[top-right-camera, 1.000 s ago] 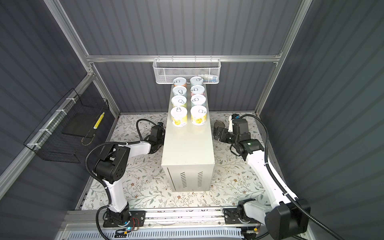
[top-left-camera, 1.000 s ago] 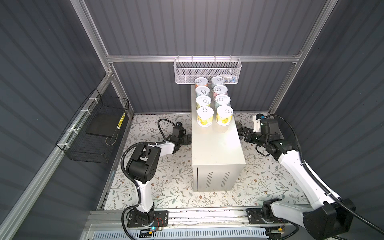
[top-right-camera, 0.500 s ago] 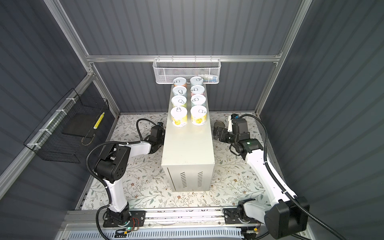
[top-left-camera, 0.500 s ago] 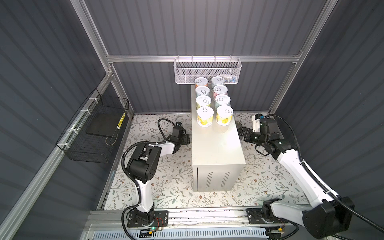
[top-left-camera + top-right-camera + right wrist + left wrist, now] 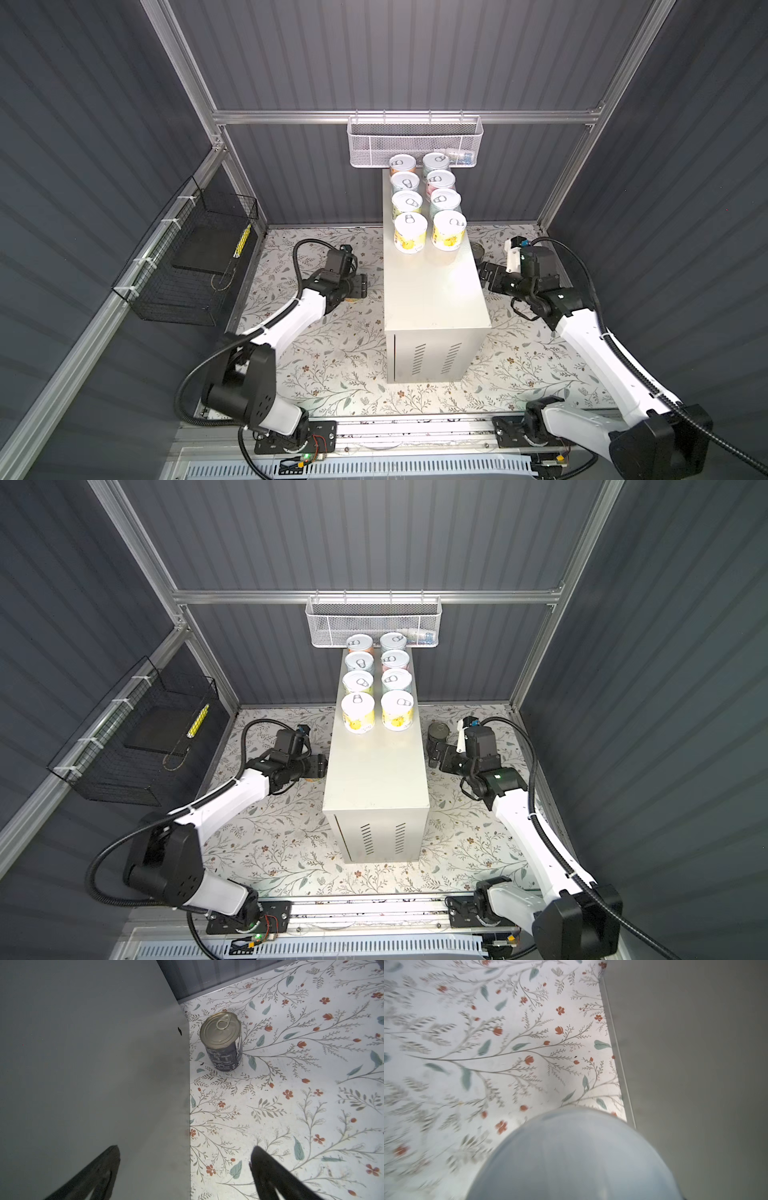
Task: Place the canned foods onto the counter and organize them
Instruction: 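Close the left gripper on the white-lidded yellow can on the floor, then lift the white-lidded can with the left gripper over the cabinet top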
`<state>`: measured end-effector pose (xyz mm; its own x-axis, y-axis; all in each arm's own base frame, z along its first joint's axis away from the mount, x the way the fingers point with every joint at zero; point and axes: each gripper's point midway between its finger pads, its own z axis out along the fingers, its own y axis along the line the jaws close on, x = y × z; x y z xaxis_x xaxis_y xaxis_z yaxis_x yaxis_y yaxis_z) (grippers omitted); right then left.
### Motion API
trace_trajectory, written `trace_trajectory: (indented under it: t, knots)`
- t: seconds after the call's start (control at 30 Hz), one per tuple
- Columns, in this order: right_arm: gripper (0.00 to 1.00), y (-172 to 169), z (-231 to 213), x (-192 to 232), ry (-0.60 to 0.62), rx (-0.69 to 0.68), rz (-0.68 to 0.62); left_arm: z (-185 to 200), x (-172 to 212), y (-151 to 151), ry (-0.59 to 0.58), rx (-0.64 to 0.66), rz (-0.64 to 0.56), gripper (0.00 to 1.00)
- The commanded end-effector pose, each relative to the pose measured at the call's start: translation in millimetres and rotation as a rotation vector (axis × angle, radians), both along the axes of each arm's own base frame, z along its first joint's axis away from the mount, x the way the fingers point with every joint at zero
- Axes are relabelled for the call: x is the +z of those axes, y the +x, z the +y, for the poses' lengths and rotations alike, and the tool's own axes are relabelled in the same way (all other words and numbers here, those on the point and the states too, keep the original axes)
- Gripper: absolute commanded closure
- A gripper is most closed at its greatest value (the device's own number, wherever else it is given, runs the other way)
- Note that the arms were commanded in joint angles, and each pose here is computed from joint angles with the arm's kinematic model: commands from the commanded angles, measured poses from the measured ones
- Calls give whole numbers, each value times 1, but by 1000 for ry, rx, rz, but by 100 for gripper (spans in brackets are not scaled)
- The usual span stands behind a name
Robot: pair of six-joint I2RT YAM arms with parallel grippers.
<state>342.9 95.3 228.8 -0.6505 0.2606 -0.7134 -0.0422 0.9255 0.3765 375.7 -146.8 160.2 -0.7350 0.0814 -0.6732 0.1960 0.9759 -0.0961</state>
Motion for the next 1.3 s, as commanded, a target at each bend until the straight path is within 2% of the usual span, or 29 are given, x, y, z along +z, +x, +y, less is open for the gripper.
trace_trajectory:
  t: [0.0,0.17,0.33,0.5,0.63,0.77,0.87,1.1,1.27]
  knots:
    - [1,-2,-5,11,-2,-14,-61,10,60,-21,29,-29,-33,100]
    - [1,-3,-5,9,-7,-8,-66,19,137,-47,33,-66,-72,100]
    - [1,-2,-4,9,-1,-9,-73,13,187,-66,8,-151,-80,100]
    - [1,0,-1,5,9,5,-61,10,239,-75,-16,-191,-156,100]
    - [1,0,-1,6,3,8,-57,-2,273,-91,-39,-260,-207,100]
    - [1,-1,-2,9,-3,5,-67,-32,303,-115,-65,-353,-276,100]
    - [1,-2,-3,14,-2,3,-76,-51,310,-123,-125,-414,-285,100]
    - [1,-3,-3,16,-2,1,-80,-80,313,-131,-149,-493,-337,100]
    - [1,-3,-4,19,-1,-2,-87,-97,299,-128,-130,-516,-323,100]
